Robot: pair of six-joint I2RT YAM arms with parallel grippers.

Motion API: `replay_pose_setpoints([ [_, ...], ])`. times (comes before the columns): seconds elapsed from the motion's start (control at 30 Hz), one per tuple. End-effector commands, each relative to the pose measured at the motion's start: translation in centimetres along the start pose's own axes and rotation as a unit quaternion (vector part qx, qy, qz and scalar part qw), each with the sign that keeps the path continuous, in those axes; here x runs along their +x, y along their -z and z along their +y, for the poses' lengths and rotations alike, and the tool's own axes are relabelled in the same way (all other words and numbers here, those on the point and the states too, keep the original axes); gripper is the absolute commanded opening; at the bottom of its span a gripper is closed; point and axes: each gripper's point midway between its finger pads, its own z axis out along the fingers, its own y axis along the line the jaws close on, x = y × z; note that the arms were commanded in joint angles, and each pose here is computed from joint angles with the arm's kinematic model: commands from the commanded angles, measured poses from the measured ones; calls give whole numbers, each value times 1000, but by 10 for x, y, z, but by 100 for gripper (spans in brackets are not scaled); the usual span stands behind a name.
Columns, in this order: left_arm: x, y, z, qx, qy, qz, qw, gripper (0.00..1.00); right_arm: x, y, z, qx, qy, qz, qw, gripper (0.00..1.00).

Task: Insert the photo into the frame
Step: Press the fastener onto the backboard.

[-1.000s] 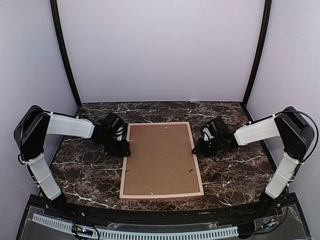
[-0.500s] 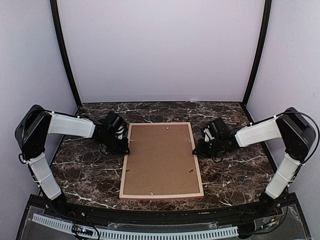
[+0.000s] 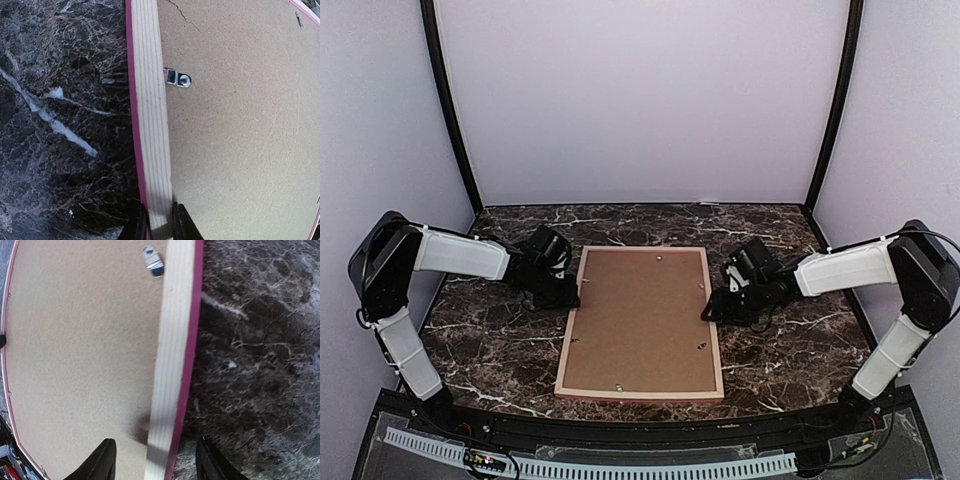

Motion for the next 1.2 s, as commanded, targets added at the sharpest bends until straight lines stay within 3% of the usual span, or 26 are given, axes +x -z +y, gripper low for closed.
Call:
replay_pose_setpoints([
  [0.0, 8, 1, -5, 1, 3, 0, 1000, 9, 15, 7, 16, -4, 4, 2, 1000, 56],
  [0.53, 5, 5, -6, -6, 2, -14, 1000, 8, 66, -2, 4, 101, 14, 17, 995, 61],
  [1.17, 7, 7, -1, -15, 1, -18, 1000, 7, 79, 4, 0, 138, 37, 22, 989, 59],
])
